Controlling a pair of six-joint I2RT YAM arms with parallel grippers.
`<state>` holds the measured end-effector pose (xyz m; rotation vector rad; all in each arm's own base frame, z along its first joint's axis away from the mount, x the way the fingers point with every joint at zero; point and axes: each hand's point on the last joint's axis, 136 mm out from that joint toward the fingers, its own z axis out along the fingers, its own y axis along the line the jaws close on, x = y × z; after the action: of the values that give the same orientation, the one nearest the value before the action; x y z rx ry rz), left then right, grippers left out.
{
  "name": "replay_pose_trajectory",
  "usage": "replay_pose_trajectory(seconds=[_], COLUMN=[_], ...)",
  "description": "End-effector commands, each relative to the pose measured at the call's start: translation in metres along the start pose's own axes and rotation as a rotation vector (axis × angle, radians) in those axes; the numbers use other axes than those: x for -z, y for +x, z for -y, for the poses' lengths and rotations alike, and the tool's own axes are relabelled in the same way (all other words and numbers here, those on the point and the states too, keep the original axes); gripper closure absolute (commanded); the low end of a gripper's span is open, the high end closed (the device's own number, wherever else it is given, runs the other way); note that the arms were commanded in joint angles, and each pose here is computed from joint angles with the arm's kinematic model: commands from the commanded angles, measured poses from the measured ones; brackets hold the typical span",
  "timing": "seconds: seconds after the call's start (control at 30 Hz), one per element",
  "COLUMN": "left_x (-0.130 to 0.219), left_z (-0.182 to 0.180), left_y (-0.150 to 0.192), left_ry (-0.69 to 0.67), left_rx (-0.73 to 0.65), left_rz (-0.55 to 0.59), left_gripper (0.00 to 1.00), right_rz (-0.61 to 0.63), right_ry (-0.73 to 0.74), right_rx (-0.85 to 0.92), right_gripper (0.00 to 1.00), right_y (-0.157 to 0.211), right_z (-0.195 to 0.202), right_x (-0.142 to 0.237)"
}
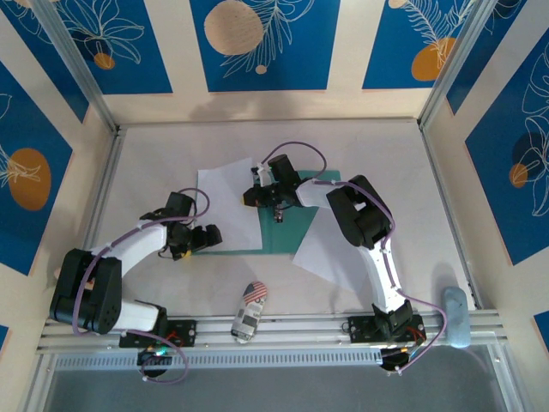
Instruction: Put the files into the folder
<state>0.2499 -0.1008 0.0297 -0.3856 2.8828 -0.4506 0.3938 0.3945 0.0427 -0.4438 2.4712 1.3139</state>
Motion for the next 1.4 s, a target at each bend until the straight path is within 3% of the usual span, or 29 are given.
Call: replay_pose_trajectory(seconds=[0.0,0.47,1.37], left_x=[-0.002,-0.003,0.004], left_z=[0.002,-0.001,0.003], left_y=[-0.003,0.0,-0.002], left_ry=[0.01,0.002,0.016], left_rx=[0.012,0.01,0.012], left_rz=[-0.005,-0.011,0.004], left_gripper=[0.03,0.03,0.03], right_rz=[-0.028,0.031,-0.005], right_ry=[-0.031,0.026,0.006], right_rx=[-0.035,-0.082,-0.085], right_gripper=[1.0,1.0,1.0], right_y=[0.01,-0.007,0.006], right_z=[-0.004,0.016,0.004], right_x=[-0.005,0.016,0.002])
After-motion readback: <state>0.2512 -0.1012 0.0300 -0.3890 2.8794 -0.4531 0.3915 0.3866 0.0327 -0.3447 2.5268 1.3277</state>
